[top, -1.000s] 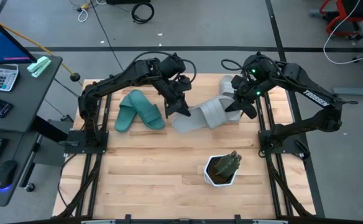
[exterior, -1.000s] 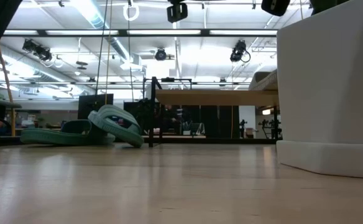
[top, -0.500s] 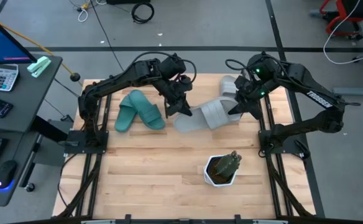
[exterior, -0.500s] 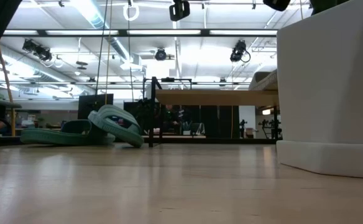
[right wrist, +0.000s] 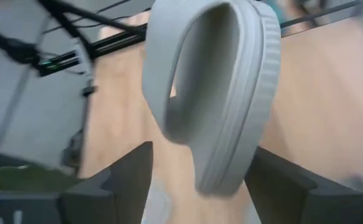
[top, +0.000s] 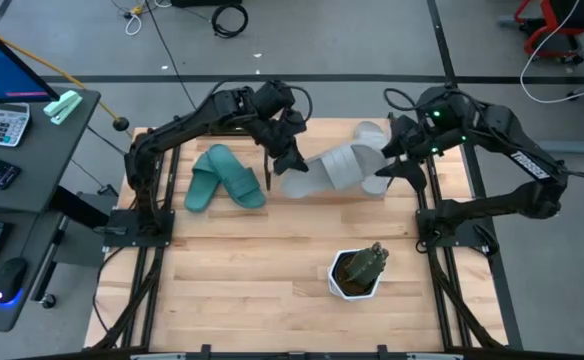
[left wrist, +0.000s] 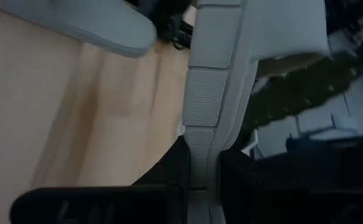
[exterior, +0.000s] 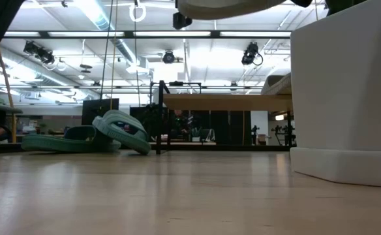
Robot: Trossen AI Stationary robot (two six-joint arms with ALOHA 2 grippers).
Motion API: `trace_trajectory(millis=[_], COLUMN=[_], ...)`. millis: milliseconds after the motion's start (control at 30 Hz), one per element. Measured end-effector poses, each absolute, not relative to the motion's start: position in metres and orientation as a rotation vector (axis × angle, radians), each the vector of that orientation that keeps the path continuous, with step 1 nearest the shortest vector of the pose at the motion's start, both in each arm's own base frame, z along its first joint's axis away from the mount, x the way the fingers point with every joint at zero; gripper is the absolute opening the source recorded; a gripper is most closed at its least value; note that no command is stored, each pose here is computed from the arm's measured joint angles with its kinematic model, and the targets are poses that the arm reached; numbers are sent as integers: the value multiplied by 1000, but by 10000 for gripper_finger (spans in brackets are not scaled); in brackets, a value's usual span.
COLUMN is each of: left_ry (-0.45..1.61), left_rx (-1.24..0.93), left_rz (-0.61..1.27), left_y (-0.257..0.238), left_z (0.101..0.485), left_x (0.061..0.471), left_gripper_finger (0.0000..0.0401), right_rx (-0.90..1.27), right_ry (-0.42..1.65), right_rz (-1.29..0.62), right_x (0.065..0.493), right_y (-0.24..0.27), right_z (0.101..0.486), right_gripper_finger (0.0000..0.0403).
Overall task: Pick and place slides into the shelf
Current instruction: Put the gray slipper on the shelf
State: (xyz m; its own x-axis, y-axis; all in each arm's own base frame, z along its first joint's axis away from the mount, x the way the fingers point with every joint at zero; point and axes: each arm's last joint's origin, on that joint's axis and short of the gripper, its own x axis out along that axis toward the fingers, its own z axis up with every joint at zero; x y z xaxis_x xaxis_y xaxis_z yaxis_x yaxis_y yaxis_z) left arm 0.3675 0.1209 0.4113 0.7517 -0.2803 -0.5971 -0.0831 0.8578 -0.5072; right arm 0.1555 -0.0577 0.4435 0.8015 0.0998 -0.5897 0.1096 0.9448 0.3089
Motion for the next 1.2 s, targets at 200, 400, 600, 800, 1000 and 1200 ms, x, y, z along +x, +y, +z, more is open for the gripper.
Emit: trace_trajectory(millis=[200, 400, 600, 800, 1000, 1200], left_ry=[628, 433, 290, 235, 300, 249], left_rx=[-637, -762, -802, -829, -871, -923], left_rz=[-25, 119, 264, 390, 442, 582], left_y=[142, 167, 173, 155, 131, 122], left_z=[418, 432, 441, 431, 402, 393], left_x=[366, 368, 371, 395, 426, 434], left_gripper_finger=[57, 56, 56, 56, 56, 55], right_rx=[247, 225, 223, 199, 189, 211], right_ry=[597, 549, 501, 469, 458, 479], right_rz=[-203, -280, -331, -403, -434, -438], right_x=[132, 111, 95, 84, 79, 76], right_y=[-53, -46, -40, -37, -36, -35], right_z=[452, 458, 463, 465, 466, 464], right_gripper_finger=[235, 228, 222, 220, 220, 220])
